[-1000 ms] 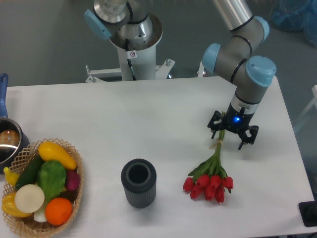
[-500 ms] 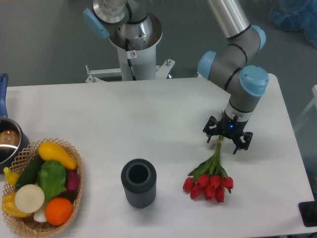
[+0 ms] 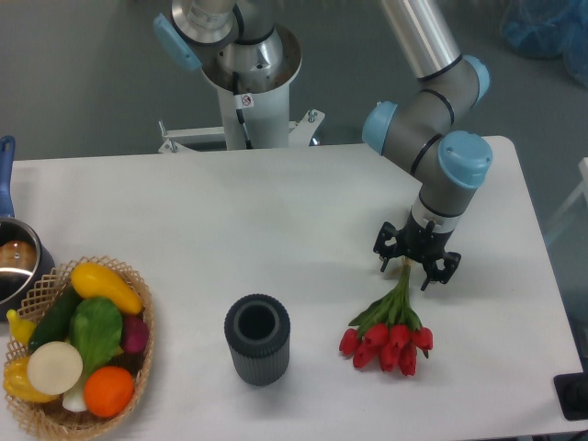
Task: Pick up the flowers from the table
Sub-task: 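Position the open gripper around the tulip stems above the bloom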
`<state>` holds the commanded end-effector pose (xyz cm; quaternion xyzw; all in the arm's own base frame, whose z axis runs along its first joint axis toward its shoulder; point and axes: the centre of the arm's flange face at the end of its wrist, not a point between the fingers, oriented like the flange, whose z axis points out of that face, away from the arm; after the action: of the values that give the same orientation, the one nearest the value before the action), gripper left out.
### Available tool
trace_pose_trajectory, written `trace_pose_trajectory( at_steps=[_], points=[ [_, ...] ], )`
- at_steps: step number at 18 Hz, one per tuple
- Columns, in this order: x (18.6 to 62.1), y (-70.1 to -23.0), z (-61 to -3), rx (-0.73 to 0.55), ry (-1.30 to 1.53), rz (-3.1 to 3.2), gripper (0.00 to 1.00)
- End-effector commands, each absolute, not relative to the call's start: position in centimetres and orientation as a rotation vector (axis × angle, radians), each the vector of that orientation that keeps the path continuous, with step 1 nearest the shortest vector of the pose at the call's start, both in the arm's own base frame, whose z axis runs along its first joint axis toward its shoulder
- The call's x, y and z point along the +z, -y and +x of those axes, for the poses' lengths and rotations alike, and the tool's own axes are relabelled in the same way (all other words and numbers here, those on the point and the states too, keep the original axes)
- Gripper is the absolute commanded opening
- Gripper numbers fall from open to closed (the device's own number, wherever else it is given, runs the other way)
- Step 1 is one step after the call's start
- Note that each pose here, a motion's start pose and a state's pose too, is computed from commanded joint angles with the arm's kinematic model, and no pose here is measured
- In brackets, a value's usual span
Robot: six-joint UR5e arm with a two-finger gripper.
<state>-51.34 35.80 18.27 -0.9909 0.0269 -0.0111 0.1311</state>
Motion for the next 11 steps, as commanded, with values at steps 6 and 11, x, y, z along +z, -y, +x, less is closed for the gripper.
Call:
trace_pose_trajectory(
  at_steps=[6,11],
  points=[
    [18.51,-35.87,-51.54,-0.024,-0.077,-2.875,0.4],
    [18.87,-35.9,-51.89,-0.013,-0.078,-2.873,0.3]
  ],
)
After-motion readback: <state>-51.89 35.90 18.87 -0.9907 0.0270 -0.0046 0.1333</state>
